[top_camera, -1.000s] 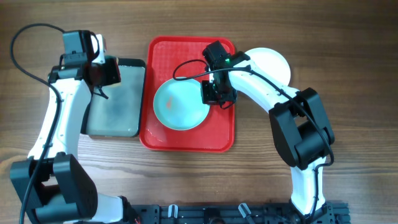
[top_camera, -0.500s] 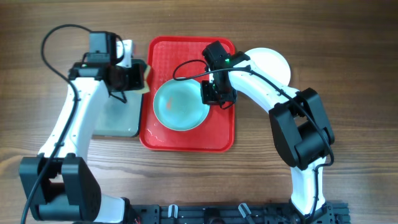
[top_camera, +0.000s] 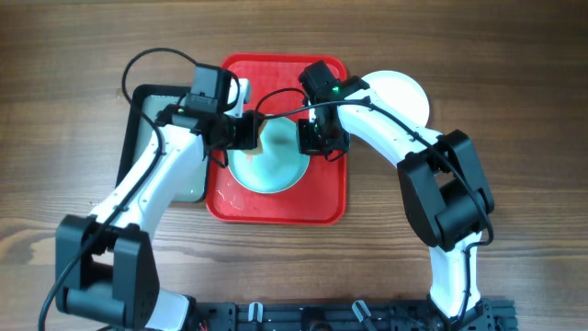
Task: Clean dirty plates on tray and stack at the side
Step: 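Scrub the light blue plate with the sponge while the right gripper holds it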
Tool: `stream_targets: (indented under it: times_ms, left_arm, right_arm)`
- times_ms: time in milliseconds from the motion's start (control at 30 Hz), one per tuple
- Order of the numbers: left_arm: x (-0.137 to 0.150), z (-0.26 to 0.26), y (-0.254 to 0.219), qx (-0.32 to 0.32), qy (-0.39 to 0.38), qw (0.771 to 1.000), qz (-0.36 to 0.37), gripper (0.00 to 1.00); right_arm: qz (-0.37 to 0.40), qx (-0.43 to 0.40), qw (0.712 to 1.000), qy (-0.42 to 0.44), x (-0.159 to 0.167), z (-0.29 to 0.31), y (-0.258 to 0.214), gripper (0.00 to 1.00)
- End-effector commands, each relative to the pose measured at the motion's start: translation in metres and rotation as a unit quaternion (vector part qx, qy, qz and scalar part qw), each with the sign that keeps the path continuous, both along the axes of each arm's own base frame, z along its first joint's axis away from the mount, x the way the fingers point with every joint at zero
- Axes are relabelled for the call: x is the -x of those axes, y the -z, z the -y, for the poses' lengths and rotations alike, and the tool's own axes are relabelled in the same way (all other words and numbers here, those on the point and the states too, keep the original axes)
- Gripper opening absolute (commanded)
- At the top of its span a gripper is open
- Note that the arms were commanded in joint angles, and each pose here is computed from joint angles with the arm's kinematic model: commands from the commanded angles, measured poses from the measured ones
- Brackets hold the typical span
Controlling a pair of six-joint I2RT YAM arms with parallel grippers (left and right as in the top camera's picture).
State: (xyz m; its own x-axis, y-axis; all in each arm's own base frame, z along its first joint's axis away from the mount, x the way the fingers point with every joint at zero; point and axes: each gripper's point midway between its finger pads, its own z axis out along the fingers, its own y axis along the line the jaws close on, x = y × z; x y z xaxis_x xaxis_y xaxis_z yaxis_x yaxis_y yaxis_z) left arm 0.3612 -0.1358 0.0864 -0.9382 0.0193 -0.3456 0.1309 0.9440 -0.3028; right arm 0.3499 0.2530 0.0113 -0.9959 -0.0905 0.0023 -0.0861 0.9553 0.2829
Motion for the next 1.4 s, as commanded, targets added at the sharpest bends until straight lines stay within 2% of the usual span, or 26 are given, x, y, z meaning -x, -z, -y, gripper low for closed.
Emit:
stream_targets:
  times_ms: [0,133,433,767,1367]
  left_arm:
    - [0.003,-0.001,0.022,-0.011,-0.022,0.999,-0.029,0.04]
    - [-0.001,-0.016,0.032,-0.045,-0.061,0.997,-0.035,0.04]
    - [0.002,-0.015,0.048,-0.044,-0.08,0.994,-0.061,0.04]
    - [0.007,-0.016,0.068,-0.054,-0.078,0.992,-0.087,0.04]
    - [0.011,-0.02,0.087,-0.064,-0.081,0.992,-0.071,0.04]
  right_arm:
    - [0.009,0.007,1.0,0.0,0.003,0.001,-0.006,0.04]
    - [0.009,0.007,1.0,0.0,0.003,0.001,-0.006,0.04]
    - [0.009,0.007,1.0,-0.001,0.003,0.001,-0.006,0.04]
    - [0.009,0.006,1.0,-0.002,0.003,0.001,-0.006,0.04]
    - [0.013,0.004,1.0,-0.001,0.001,0.0,-0.006,0.04]
